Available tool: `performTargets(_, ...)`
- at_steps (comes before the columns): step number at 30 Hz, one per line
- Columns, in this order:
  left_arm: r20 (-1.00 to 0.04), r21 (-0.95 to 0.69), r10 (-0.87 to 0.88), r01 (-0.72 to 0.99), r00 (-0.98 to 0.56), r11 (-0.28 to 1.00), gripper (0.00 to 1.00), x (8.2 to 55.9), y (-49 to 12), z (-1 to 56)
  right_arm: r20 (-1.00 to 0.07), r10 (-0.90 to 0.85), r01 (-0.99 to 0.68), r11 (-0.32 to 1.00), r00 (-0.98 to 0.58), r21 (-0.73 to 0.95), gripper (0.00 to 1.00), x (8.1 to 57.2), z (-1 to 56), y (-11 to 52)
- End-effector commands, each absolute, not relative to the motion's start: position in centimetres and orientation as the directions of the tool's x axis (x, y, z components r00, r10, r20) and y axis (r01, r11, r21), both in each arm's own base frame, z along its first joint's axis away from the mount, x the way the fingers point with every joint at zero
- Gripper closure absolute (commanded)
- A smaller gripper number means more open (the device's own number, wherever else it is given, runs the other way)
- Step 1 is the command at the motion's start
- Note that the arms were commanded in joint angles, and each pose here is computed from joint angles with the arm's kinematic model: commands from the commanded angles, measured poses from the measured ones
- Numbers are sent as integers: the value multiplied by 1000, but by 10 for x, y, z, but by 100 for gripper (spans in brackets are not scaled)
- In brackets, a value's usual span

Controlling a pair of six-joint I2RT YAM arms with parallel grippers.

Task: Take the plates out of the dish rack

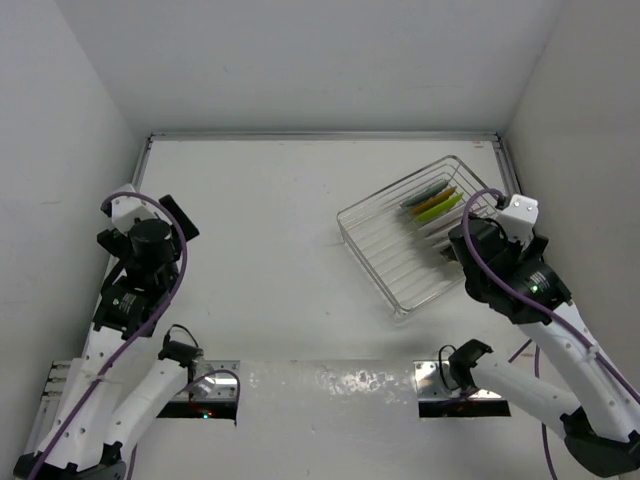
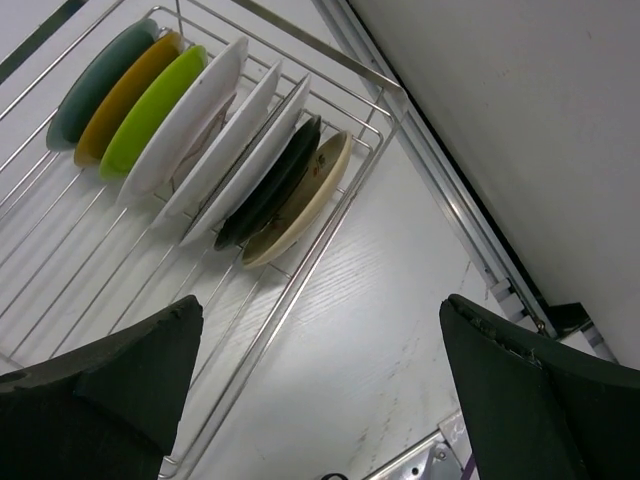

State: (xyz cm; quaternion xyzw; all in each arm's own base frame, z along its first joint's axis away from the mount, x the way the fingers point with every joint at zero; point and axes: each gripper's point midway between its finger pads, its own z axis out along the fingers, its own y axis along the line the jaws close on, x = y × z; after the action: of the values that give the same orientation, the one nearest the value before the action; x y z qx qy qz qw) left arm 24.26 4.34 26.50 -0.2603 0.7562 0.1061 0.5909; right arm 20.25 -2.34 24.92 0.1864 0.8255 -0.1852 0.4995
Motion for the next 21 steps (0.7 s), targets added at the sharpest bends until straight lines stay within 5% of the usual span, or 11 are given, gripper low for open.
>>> performTargets(1, -951, -187, -287, -534, -111, 825, 0, 240, 46, 282, -903, 150, 521, 849, -404, -92, 1, 212, 250, -19)
performTargets(8, -951, -182, -285, -527, -121, 830, 0, 243, 44, 279, -888, 156, 494, 865, -433, -89, 1, 249, 226, 8)
performTargets(12, -949, -181, -284, -504, -136, 845, 0, 248, 39, 275, -808, 321, 551, 835, -494, -6, 1, 281, 202, 6)
performTargets(21, -946, -172, -279, -469, -167, 866, 0, 254, 31, 269, -789, 538, 745, 648, -298, 160, 6, 275, 197, -64)
